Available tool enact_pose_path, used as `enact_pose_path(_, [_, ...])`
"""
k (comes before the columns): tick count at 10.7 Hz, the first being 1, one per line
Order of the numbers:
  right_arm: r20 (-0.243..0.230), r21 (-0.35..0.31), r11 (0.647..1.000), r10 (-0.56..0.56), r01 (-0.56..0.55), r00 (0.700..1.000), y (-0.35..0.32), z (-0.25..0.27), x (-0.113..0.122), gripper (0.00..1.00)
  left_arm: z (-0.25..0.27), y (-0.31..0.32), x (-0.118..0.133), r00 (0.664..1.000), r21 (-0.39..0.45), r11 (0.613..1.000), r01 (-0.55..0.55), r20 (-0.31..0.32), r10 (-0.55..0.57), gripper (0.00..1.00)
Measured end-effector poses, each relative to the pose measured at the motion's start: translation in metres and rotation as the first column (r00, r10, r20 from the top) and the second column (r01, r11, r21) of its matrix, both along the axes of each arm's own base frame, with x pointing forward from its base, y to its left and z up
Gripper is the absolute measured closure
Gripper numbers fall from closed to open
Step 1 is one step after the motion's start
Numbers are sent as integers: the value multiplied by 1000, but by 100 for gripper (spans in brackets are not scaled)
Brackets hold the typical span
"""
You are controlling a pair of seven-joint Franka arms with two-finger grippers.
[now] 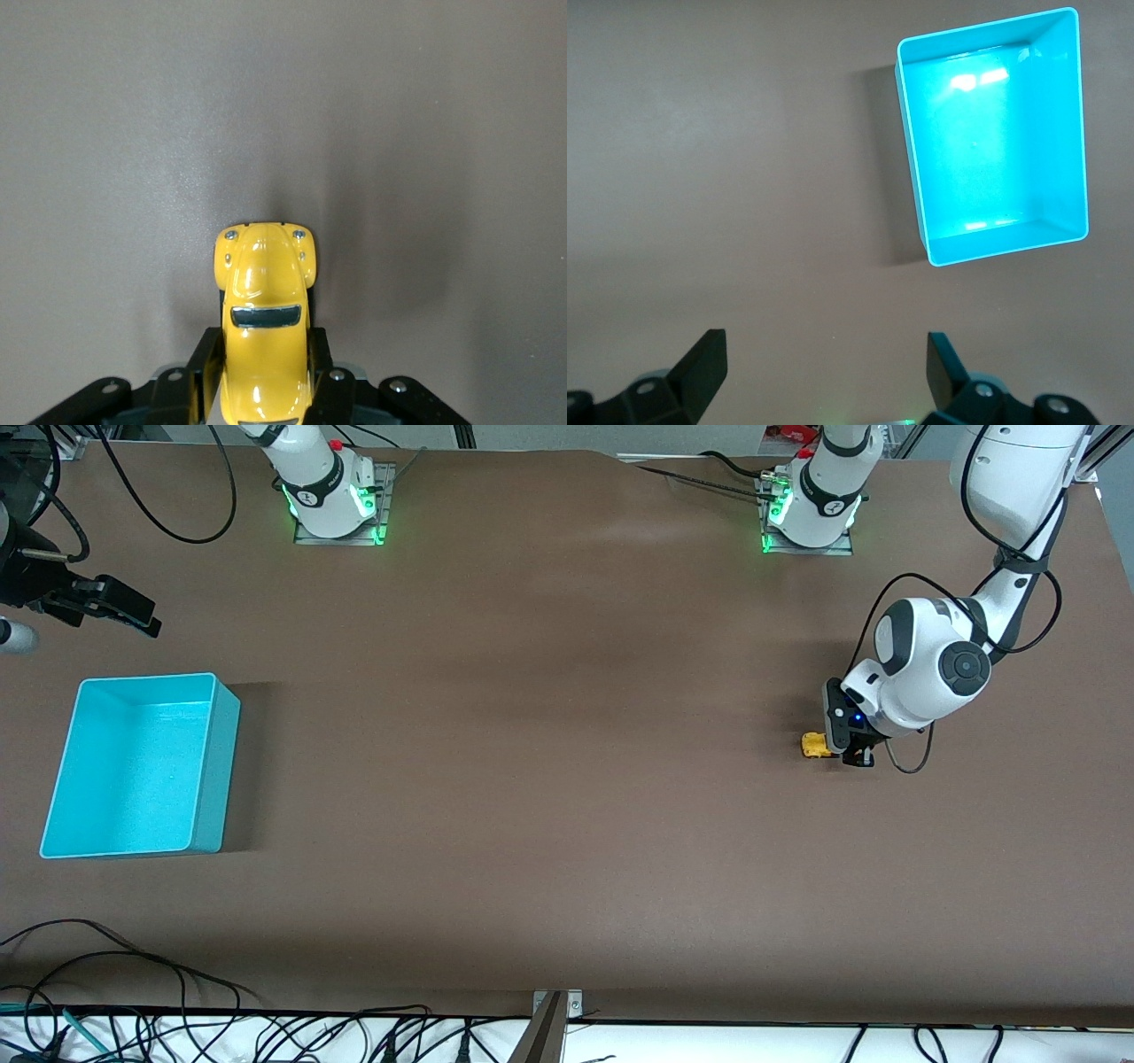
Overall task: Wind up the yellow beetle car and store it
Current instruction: 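Close the left gripper on the yellow car, pressing it onto the table, then drag the car backward with the left gripper, away from the turquoise box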
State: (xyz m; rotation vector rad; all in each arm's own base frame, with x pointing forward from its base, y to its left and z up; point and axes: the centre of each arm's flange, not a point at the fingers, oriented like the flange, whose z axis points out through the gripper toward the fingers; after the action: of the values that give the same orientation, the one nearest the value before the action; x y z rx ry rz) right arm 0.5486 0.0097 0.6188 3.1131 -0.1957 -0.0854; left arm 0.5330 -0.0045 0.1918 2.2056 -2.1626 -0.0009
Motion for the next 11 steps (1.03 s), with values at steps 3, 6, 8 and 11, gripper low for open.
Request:
enact_pose_path(3, [0, 0, 1000, 0, 0, 1000, 0, 0, 0, 0, 0, 2, 0, 1000, 1, 1000, -3, 0, 3, 56])
enact_pose_path(6, [0, 0, 1000, 0, 0, 1000, 0, 0, 0, 0, 0, 10, 0, 1000, 6, 1000, -17, -1, 17, 56])
enact_pose_path(8, [0, 0, 1000, 0, 0, 1000, 0, 0, 0, 0, 0, 24, 0, 1000, 18, 999, -29, -1, 29, 56])
enact_pose_path(11, [0, 0, 1000, 0, 0, 1000, 0, 0, 0, 0, 0, 48, -2, 999, 40, 998, -46, -3, 46, 56])
